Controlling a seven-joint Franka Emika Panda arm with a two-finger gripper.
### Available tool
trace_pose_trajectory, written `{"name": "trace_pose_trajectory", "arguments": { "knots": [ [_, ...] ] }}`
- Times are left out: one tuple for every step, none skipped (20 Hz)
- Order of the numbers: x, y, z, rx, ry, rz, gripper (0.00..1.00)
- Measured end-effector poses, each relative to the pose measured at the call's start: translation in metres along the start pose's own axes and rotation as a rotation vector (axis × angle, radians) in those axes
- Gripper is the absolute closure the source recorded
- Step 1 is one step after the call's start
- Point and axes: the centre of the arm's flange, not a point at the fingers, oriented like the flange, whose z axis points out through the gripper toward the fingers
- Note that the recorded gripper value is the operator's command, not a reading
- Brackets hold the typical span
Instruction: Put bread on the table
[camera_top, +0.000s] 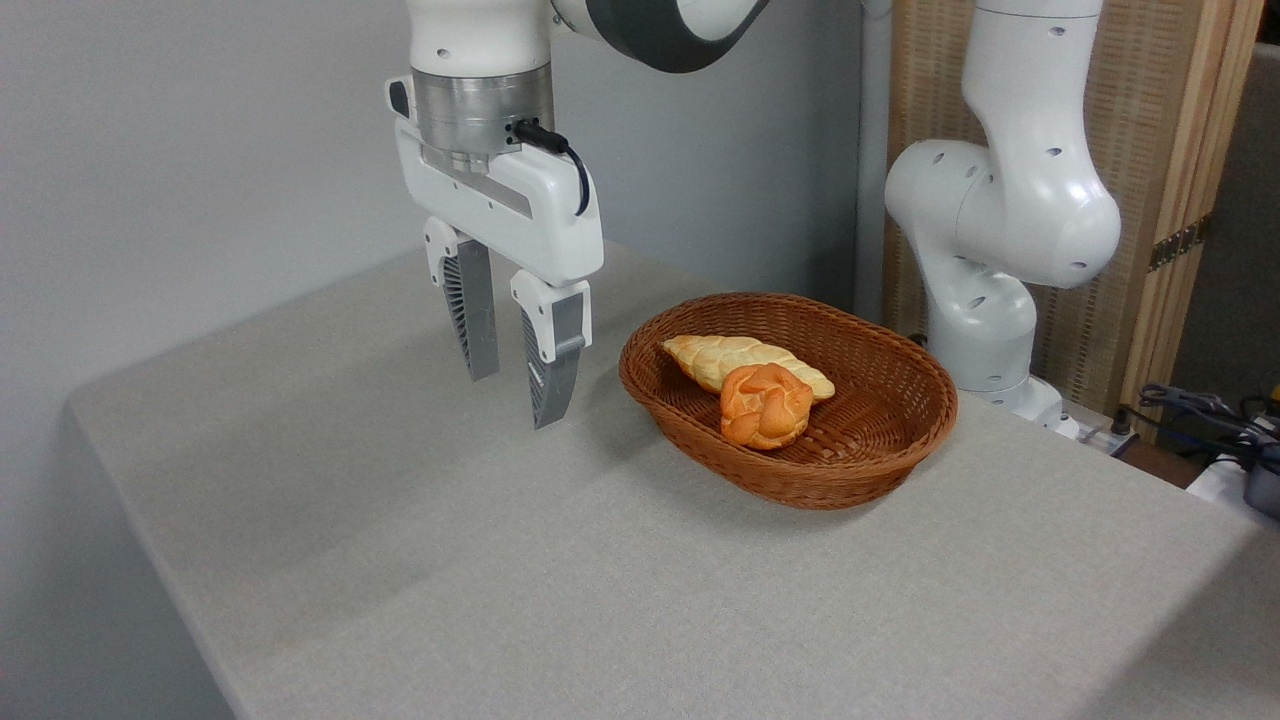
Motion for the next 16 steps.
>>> {"name": "trace_pose_trajectory", "arguments": {
  "knots": [
    [0.0, 0.0, 0.0, 0.0, 0.0, 0.0, 0.0],
    [0.0, 0.0, 0.0, -0.001, -0.001, 0.0, 0.0],
    [0.0, 0.0, 0.0, -0.001, -0.002, 0.0, 0.0],
    [0.0, 0.0, 0.001, -0.003, -0.003, 0.0, 0.0],
    [0.0, 0.0, 0.001, -0.004, -0.005, 0.0, 0.0],
    [0.0, 0.0, 0.001, -0.005, -0.006, 0.0, 0.0],
    [-0.001, 0.0, 0.001, -0.005, -0.007, 0.0, 0.0],
    [-0.001, 0.001, 0.001, -0.006, -0.008, 0.0, 0.0],
    [-0.001, 0.001, 0.002, -0.01, -0.012, 0.0, 0.0],
    [-0.002, 0.002, 0.003, -0.018, -0.022, 0.0, 0.0],
    [-0.004, 0.003, 0.005, -0.03, -0.037, 0.0, 0.0],
    [-0.006, 0.005, 0.007, -0.044, -0.054, 0.0, 0.0],
    [-0.008, 0.007, 0.009, -0.062, -0.076, 0.001, 0.0],
    [-0.01, 0.01, 0.013, -0.083, -0.101, 0.006, 0.0],
    [-0.013, 0.014, 0.017, -0.105, -0.127, 0.018, 0.0],
    [-0.016, 0.017, 0.021, -0.126, -0.151, 0.029, 0.0]
  ]
}}
